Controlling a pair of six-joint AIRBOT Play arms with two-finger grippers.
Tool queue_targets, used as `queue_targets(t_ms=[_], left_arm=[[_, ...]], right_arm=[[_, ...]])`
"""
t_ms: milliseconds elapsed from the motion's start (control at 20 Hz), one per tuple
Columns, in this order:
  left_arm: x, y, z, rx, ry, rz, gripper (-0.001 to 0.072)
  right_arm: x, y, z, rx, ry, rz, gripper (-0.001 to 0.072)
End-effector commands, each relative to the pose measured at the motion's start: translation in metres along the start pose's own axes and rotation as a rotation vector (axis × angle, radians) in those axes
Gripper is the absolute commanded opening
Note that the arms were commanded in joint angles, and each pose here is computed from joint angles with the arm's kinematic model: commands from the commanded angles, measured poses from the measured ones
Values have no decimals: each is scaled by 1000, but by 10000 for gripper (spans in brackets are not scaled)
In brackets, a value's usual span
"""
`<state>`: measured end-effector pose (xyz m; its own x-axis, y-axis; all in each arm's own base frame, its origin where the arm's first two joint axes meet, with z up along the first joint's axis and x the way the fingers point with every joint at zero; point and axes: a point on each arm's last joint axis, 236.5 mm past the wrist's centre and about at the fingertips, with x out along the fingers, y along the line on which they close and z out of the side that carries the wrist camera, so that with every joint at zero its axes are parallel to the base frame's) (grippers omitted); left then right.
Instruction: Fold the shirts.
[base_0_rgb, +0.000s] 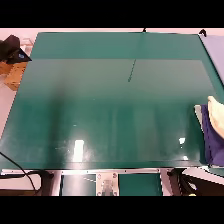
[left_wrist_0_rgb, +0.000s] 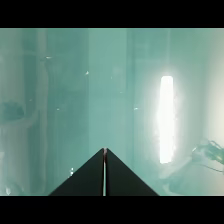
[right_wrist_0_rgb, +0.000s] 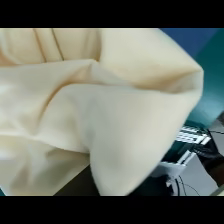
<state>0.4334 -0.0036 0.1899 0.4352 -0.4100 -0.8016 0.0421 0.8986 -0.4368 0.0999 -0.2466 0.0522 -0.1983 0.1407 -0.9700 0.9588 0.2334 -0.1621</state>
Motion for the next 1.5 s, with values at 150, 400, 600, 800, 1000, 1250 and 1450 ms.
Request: queue_targets(t_ms=[150,400,600,800,1000,1250,1450], left_arm=[[0,0,1,12,-4,1,20],[0,0,8,13,-35,3,20],[-1,0,9,13,-41,3,21],[-1,-8,15,49,-64,-32,20],[6,-42,-2,75,-10,-124,20],[58,-81,-112,60,129,-185,19],[89,-72,-194,-7,234,-187,20]], right_arm=[[17,-37,28,31,-113,-169,21],[16,-35,36,33,-146,-161,574],[4,-5,38,31,-174,-64,510],[-40,122,26,-233,-283,243,17],[-58,238,-57,-620,-330,398,13],[-17,262,-205,-1051,-285,401,13],[10,256,-264,-1223,-319,447,14]])
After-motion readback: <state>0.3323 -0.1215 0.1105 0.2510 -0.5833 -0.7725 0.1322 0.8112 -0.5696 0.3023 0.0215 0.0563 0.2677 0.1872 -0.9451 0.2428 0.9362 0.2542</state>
